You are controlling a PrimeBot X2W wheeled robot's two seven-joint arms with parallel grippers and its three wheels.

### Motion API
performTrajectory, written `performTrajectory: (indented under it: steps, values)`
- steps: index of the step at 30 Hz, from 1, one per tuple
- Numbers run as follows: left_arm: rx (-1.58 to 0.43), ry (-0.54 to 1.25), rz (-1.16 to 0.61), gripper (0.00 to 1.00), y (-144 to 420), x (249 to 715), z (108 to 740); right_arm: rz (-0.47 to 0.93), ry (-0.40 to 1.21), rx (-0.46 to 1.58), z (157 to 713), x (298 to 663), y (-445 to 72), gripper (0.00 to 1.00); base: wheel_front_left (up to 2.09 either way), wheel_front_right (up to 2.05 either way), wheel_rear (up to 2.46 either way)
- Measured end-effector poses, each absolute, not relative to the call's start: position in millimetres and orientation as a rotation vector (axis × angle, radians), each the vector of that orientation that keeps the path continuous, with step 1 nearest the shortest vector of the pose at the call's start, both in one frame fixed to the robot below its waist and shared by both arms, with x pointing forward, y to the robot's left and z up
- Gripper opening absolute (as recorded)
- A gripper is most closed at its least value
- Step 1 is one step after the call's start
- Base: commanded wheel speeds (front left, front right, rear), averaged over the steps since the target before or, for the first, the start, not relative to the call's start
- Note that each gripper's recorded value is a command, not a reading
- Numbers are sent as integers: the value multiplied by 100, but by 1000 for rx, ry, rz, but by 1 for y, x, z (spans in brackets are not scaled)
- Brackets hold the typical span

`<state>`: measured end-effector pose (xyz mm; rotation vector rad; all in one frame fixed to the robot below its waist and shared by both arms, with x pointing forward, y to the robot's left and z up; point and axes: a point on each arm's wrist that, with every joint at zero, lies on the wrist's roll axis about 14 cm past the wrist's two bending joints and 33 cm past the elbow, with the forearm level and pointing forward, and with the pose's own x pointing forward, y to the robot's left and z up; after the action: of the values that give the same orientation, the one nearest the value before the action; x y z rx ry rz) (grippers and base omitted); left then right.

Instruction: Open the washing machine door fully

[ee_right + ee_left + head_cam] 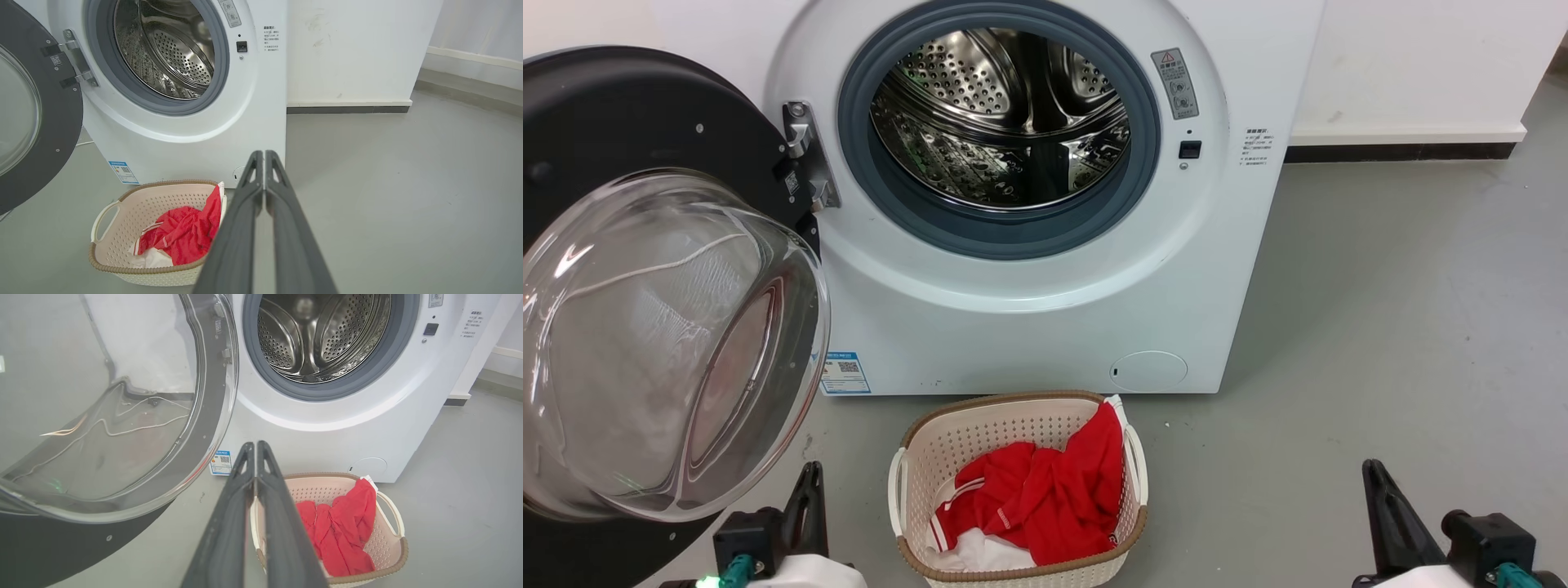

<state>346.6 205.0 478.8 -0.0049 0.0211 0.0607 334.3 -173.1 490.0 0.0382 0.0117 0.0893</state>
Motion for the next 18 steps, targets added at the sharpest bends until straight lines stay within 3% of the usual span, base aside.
performTrajectory:
  steps: [18]
  values:
    - [-369, 80, 118, 0, 211, 351, 471, 19, 42, 386, 487, 343, -185, 0, 0, 0, 0]
